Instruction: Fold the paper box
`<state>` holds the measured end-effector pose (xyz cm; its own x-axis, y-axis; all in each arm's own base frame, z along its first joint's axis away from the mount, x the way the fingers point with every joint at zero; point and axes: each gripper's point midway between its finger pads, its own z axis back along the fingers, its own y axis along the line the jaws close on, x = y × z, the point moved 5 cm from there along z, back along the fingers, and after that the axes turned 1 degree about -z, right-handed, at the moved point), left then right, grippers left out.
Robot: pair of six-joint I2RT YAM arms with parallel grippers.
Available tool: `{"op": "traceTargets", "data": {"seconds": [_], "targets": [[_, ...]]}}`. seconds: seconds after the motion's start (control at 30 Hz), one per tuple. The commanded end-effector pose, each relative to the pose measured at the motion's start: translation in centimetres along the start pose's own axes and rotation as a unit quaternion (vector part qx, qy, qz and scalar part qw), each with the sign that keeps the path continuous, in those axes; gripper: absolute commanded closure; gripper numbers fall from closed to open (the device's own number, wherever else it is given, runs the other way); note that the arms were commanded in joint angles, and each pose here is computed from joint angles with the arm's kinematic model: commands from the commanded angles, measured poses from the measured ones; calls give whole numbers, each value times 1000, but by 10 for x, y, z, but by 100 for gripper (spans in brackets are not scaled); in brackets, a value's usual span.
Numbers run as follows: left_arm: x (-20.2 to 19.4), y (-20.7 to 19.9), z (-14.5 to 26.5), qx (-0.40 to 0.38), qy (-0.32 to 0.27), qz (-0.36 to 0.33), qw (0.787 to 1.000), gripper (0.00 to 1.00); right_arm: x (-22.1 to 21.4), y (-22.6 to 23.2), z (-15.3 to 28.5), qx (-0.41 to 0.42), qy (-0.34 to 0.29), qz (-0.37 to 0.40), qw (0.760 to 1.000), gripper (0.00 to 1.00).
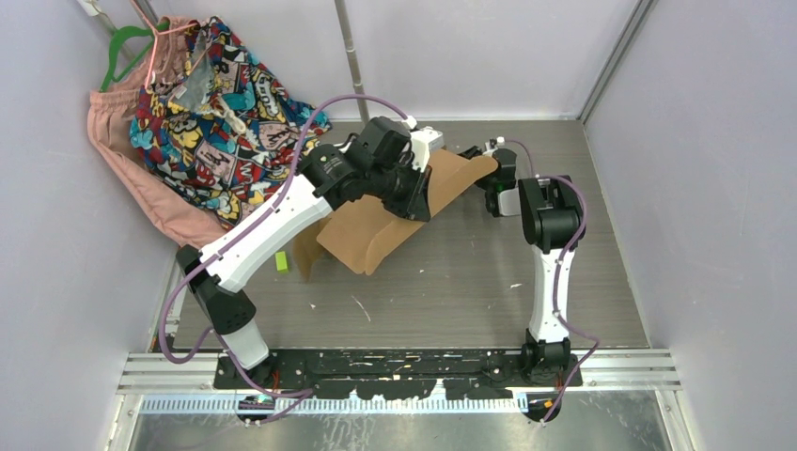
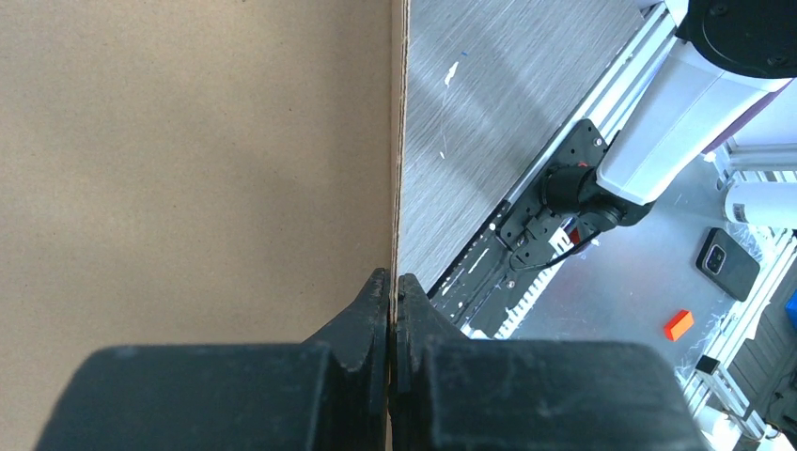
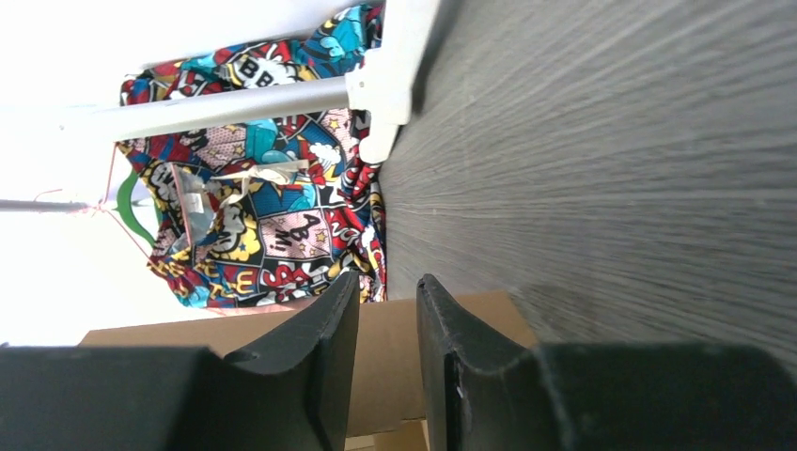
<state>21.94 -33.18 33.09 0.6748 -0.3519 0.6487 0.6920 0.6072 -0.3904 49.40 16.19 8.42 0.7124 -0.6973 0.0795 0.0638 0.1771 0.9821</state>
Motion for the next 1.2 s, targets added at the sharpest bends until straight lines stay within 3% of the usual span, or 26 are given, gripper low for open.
{"op": "traceTargets", "data": {"seconds": [0.0, 1.17], "targets": [[9, -15, 8, -33, -27, -3, 999, 98, 1, 53, 7, 70, 4, 59, 996, 65], [3, -16, -13, -45, -3, 2, 999, 98, -40, 62, 41, 145, 35, 88, 985, 66]]}}
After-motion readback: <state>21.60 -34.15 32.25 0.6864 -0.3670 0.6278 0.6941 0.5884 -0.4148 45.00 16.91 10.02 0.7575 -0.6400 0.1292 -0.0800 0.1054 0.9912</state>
